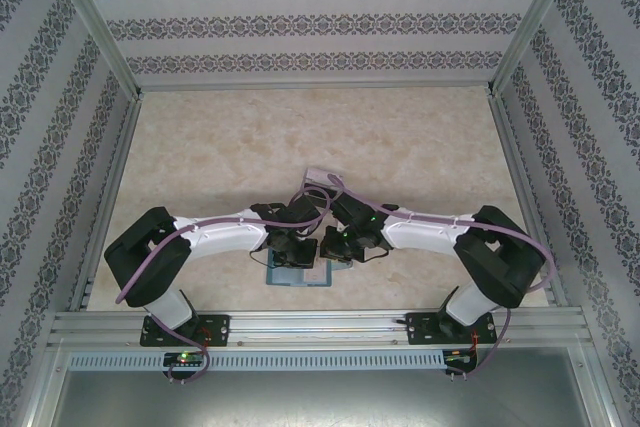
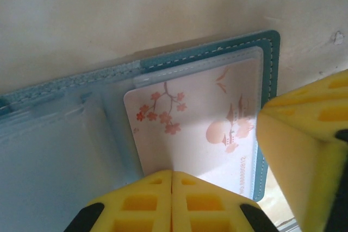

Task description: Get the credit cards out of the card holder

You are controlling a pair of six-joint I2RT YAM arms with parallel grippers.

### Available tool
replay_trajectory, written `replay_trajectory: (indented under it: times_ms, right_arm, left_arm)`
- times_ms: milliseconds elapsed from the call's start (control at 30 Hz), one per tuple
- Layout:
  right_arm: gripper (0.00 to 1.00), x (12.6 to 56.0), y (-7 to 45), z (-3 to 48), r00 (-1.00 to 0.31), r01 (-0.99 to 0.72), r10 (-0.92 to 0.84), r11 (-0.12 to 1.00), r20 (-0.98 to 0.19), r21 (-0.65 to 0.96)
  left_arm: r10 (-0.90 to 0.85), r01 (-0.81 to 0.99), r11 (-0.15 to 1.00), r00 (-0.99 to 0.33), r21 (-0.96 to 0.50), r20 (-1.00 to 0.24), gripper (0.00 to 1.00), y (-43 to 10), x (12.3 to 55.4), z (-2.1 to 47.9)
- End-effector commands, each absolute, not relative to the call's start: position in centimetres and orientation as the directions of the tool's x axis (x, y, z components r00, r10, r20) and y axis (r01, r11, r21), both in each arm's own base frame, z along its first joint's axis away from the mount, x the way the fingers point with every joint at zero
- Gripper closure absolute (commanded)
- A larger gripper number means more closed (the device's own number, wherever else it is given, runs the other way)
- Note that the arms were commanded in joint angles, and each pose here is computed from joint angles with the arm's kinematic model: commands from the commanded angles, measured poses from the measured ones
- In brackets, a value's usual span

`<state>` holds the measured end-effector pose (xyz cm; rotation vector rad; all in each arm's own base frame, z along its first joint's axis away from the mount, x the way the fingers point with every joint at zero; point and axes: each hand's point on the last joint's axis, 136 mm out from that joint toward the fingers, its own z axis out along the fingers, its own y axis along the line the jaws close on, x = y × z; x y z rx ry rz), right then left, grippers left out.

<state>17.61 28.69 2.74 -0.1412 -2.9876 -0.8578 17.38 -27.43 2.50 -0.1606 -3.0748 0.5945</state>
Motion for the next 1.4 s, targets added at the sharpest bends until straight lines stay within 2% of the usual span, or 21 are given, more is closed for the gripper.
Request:
replay_trajectory:
  times_ms: [0, 167, 367, 900, 1033, 1233, 1367]
  right_arm:
    - [0.85, 16.9, 29.0, 1.8, -0.994, 0.104, 0.072, 0.840, 0.081, 0.532]
    - [0.83, 16.6, 28.6, 0.9, -0.993, 0.114, 0.074, 0.855, 0.097, 0.505]
    - [0.80, 16.3, 27.8, 0.4, -0.993, 0.109, 0.071, 0.877, 0.099, 0.468]
    - [0.75, 16.3, 27.3, 0.8, -0.994, 0.099, 0.066, 0.887, 0.087, 0.451]
    - [0.75, 16.3, 27.2, 0.8, -0.994, 0.099, 0.068, 0.889, 0.086, 0.447]
    - [0.74, 16.3, 27.2, 0.9, -0.994, 0.099, 0.068, 0.889, 0.086, 0.447]
    - [0.75, 16.3, 27.2, 1.0, -0.994, 0.100, 0.068, 0.888, 0.085, 0.449]
  left_arm:
    - [0.088, 0.089, 0.930, -0.996, -0.358, -0.020, 0.91, -27.0, 17.9, 2.1]
    - [0.084, 0.086, 0.934, -0.996, -0.348, -0.022, 0.90, -26.7, 17.9, 2.1]
    - [0.083, 0.089, 0.945, -0.996, -0.315, -0.032, 0.82, -25.9, 17.9, 2.2]
    - [0.083, 0.092, 0.962, -0.996, -0.256, -0.045, 0.75, -24.6, 17.9, 2.1]
    - [0.077, 0.088, 0.962, -0.996, -0.258, -0.054, 0.75, -24.6, 18.0, 2.5]
    - [0.077, 0.091, 0.966, -0.995, -0.241, -0.068, 0.83, -24.2, 18.2, 2.9]
    - [0.081, 0.091, 0.962, -0.996, -0.256, -0.049, 0.79, -24.6, 18.0, 2.4]
